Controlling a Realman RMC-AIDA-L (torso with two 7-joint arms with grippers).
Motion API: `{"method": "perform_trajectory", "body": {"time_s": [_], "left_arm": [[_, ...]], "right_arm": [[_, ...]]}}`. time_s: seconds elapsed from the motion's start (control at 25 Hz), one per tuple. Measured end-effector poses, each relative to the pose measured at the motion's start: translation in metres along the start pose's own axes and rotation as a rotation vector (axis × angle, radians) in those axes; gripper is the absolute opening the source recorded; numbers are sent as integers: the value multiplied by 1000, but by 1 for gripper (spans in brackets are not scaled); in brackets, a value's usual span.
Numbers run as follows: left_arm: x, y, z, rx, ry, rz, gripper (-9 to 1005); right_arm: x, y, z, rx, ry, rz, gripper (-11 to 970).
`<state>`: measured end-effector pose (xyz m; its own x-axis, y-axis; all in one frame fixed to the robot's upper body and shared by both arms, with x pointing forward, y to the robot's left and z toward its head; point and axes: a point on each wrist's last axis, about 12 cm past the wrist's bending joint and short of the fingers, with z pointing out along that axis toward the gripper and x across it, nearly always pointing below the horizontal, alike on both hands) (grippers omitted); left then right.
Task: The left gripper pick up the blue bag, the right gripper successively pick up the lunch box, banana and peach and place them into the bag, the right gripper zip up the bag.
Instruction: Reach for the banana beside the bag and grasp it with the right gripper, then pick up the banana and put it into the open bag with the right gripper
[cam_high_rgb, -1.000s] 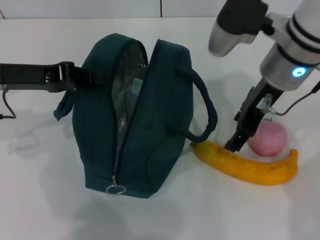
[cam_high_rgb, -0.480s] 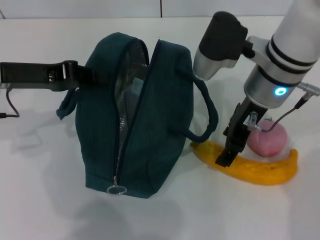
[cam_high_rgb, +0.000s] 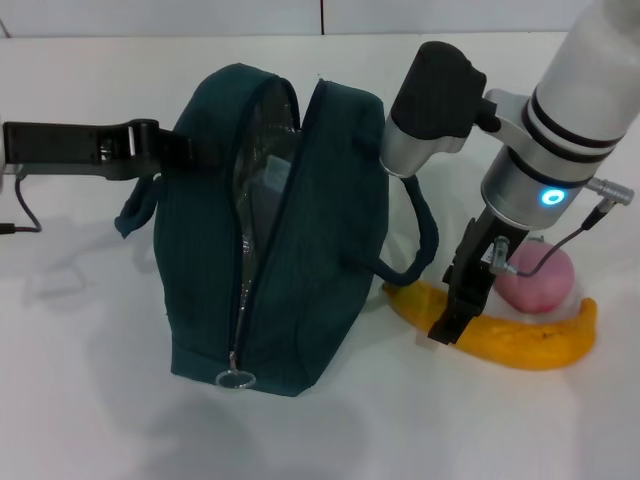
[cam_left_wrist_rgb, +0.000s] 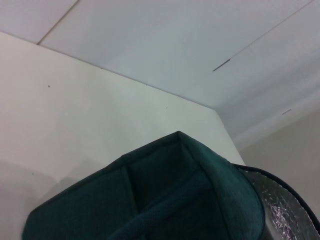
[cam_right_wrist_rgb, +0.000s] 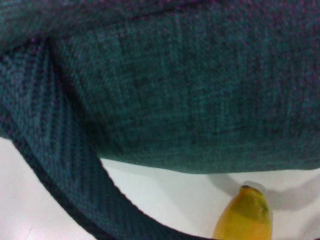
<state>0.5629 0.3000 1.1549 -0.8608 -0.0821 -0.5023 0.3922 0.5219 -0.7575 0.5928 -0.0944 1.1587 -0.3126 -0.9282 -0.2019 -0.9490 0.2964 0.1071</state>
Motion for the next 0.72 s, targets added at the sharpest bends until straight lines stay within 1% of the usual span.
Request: {"method": "perform_trajectory", "body": {"time_s": [0.08,0.52,0.72], "left_arm": [[0,0,0,0,0,1,32],[-1,-1,1,1,0,3,32],[-1,-1,0,1,-2,5,32]], "right_arm": [[0,1,1,-6,0,2,805],[0,0,6,-7,14,24,640],[-1,4,3,-34,34,16,467]]}}
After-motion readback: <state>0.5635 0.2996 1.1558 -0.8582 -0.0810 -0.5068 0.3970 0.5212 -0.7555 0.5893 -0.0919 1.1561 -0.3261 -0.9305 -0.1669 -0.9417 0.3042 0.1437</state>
